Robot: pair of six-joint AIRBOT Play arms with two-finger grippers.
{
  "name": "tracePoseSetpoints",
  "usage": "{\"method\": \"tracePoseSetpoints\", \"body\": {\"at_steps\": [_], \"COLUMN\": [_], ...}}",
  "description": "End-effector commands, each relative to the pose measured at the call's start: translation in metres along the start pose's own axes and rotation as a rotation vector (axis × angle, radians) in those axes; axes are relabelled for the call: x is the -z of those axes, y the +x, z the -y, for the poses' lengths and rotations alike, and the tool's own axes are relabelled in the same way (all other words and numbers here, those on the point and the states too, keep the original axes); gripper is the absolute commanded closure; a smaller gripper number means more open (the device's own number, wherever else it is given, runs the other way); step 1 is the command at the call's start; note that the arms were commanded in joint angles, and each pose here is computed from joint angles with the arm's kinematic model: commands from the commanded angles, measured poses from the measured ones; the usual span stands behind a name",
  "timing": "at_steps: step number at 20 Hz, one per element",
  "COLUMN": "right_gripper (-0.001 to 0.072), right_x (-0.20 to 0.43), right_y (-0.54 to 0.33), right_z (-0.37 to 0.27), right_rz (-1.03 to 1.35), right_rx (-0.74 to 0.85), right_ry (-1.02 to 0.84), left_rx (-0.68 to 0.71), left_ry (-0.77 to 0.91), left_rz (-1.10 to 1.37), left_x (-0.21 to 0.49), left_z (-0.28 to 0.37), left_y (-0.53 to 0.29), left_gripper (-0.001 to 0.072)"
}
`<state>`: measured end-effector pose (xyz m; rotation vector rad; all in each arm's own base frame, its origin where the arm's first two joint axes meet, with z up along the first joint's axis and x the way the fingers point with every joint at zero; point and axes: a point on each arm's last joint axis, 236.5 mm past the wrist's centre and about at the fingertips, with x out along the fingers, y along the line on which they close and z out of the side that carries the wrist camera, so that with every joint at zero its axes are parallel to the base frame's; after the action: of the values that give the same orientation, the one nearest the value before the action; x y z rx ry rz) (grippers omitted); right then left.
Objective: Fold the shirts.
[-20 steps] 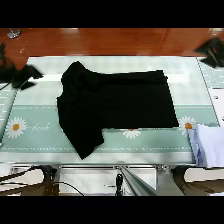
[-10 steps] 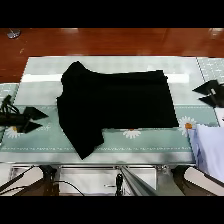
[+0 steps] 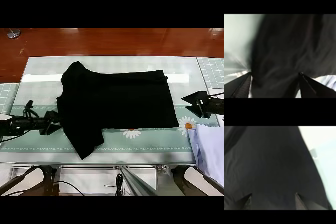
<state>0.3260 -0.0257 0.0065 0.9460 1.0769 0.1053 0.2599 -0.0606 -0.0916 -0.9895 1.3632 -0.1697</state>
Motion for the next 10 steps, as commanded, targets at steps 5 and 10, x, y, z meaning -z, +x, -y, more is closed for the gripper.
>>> {"method": "tracePoseSetpoints", "body": {"at_steps": [5, 10], "right_gripper": [0.0099, 0.0098], "right_x": [-0.02, 0.05], "right_y": [-0.027, -0.015], "right_z": [0.042, 0.109], "right_rz": [0.084, -0.109], "right_rx": [0.1, 0.286], "right_ry": [0.098, 0.233], "left_rx": [-0.027, -0.02], "left_ry": [0.08, 0.102], "left_rz": [-0.044, -0.029], "left_x": [0.012, 0.005], "left_z": [0.008, 0.014], "left_y": [0.023, 0.02], "left_gripper": [0.068, 0.068]}}
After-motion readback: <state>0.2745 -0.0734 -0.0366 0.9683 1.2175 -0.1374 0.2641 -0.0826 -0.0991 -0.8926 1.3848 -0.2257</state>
